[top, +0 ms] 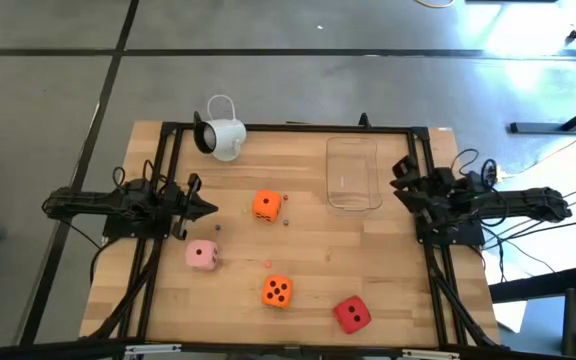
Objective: Pick & Place Dice
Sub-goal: Put the top large orange die into the transparent bin
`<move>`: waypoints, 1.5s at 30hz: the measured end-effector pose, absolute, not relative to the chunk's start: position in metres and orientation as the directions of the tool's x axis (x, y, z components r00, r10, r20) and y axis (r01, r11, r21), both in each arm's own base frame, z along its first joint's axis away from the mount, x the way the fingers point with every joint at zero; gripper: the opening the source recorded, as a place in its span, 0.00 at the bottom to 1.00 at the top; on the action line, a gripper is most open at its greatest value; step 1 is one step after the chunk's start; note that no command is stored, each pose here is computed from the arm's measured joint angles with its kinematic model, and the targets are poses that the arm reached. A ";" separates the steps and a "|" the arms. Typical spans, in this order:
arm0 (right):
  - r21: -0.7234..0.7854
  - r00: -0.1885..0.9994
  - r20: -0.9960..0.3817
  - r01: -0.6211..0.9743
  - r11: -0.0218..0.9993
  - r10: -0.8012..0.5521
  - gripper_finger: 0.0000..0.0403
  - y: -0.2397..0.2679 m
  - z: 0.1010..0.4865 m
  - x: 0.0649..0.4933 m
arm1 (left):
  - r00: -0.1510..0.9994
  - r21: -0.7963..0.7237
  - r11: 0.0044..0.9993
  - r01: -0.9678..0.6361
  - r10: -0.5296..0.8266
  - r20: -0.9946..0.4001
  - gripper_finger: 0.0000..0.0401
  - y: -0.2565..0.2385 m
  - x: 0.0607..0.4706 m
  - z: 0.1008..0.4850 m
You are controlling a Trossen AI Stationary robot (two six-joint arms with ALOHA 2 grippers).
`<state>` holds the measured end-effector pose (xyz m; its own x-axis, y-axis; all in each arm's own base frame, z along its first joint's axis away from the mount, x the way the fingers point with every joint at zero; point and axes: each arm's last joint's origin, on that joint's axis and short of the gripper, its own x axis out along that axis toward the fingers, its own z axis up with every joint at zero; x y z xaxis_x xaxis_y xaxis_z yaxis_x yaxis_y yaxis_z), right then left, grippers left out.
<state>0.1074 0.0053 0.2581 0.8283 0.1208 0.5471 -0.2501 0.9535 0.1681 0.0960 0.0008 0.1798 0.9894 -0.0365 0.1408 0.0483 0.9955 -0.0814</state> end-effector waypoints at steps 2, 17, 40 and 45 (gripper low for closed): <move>0.174 0.823 0.554 -0.259 0.950 0.123 0.29 0.005 0.259 0.109 | 0.989 -0.081 0.996 0.048 -0.036 0.141 0.01 0.001 0.096 0.180; 0.260 0.905 0.392 -0.284 0.923 0.168 0.29 0.008 0.282 0.163 | 0.986 -0.064 0.997 0.047 -0.036 0.164 0.01 0.001 0.096 0.182; 0.258 0.976 -0.173 -0.084 0.962 0.132 0.30 0.018 0.360 0.270 | 0.964 -0.120 0.991 -0.055 0.084 0.253 0.02 0.004 0.092 0.196; 0.253 0.938 -0.334 -0.005 0.967 0.092 0.31 0.010 0.364 0.295 | 0.953 -0.141 0.981 -0.137 0.169 0.250 0.09 0.007 0.092 0.196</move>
<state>0.2955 0.0104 0.3637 0.9379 0.0924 -0.3344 -0.0050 0.9674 0.2531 0.0920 0.0067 0.1960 0.9533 0.1688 0.2504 -0.1365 0.9805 -0.1412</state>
